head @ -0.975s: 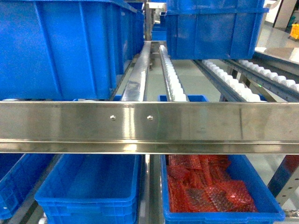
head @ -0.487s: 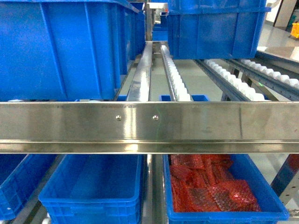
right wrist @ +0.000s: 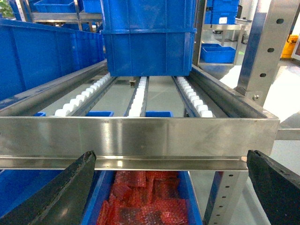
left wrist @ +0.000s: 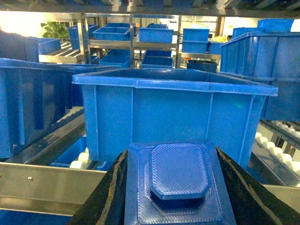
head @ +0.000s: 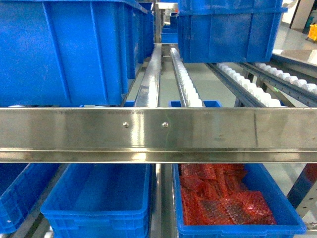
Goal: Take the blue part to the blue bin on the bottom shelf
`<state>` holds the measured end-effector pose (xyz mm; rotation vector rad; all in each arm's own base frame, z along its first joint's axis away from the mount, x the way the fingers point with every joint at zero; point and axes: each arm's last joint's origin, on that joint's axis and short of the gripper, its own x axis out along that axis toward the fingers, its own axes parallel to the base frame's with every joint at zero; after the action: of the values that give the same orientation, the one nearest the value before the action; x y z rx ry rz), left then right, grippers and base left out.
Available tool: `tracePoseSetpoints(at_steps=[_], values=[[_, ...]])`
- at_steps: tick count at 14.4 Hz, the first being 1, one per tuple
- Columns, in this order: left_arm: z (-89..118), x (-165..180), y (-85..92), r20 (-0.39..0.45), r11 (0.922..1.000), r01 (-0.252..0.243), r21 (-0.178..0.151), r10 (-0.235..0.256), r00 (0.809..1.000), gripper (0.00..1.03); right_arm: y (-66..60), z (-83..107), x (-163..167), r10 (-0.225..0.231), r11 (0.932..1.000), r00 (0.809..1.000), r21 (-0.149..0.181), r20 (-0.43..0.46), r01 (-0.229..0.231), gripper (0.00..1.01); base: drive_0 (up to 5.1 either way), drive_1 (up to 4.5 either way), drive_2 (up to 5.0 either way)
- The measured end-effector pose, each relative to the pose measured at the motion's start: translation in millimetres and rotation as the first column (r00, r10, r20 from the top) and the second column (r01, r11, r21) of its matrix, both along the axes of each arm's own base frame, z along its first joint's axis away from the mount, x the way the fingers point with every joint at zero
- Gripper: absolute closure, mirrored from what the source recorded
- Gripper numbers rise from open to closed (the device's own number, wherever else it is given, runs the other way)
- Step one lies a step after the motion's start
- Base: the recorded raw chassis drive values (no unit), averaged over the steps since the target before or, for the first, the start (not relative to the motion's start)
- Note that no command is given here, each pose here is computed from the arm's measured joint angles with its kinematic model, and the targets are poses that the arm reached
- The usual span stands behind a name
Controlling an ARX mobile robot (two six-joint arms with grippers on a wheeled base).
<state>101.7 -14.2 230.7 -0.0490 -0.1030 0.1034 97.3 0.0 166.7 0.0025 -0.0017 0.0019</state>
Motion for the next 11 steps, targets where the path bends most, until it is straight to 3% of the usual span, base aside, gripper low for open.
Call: tracePoseSetpoints(at_steps=[11], values=[[0.0,0.0,0.0,0.000,1.0000,0.000,0.000,0.000,1.000,0.59,-0.1,0.0,0.0,-0.002,1.0000,1.000,0.001,0.000,0.002,0.03,0.0,0.00,0.0]])
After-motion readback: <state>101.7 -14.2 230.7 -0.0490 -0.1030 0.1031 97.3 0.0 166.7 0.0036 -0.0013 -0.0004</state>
